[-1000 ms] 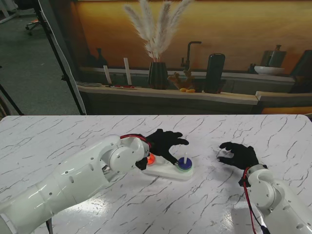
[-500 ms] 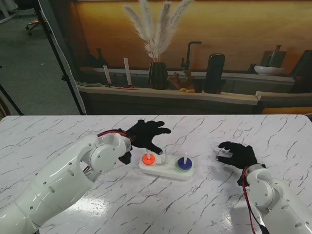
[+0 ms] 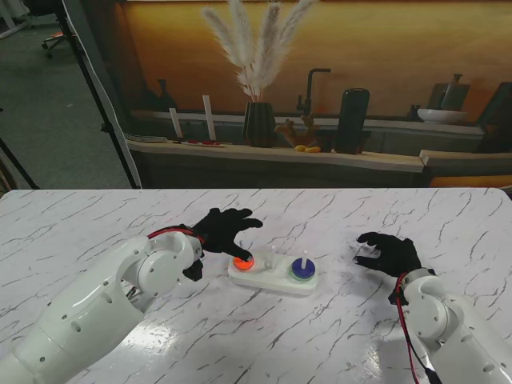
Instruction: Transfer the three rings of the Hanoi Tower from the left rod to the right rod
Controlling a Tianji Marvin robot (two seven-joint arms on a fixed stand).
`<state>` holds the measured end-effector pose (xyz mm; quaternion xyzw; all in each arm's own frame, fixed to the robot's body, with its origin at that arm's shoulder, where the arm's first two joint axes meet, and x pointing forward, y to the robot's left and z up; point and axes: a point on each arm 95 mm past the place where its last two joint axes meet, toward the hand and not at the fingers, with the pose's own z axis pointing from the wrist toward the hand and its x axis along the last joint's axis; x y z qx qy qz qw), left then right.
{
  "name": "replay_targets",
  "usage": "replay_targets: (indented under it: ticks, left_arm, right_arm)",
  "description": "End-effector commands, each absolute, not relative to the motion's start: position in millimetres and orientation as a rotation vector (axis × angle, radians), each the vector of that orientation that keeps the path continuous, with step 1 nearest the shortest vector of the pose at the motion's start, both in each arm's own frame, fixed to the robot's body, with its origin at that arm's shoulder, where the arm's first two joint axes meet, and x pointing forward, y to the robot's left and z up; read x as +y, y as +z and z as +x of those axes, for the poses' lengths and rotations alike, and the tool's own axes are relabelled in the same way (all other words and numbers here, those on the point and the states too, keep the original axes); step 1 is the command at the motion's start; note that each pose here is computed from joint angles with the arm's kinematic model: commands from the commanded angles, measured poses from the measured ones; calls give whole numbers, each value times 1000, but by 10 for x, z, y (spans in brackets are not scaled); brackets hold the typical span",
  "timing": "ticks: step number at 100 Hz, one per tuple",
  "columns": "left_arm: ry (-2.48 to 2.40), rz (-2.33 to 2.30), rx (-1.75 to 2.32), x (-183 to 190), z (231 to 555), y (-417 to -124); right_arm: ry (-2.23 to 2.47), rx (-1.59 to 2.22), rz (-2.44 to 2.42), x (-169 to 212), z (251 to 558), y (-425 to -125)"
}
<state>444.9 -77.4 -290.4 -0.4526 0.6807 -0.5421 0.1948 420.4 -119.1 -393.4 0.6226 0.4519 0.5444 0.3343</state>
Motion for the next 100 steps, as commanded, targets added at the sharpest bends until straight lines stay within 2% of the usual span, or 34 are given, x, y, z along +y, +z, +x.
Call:
replay_targets:
  ticks: [1,33,100]
  left_arm:
    - [-1498,-1306,1927,-740,4397,-3044]
    - [-1459,-1392,1890,-636,4359,-3268]
    - [-1413,-1468,1893,-608,4329,-3484]
  right_arm:
    - [1415,1191,1649,-1147,4144,-4021]
    - [1414,1190,1649,-1149,4131,-4019]
    - [1410,1196,1650,-1140,4128,-4015]
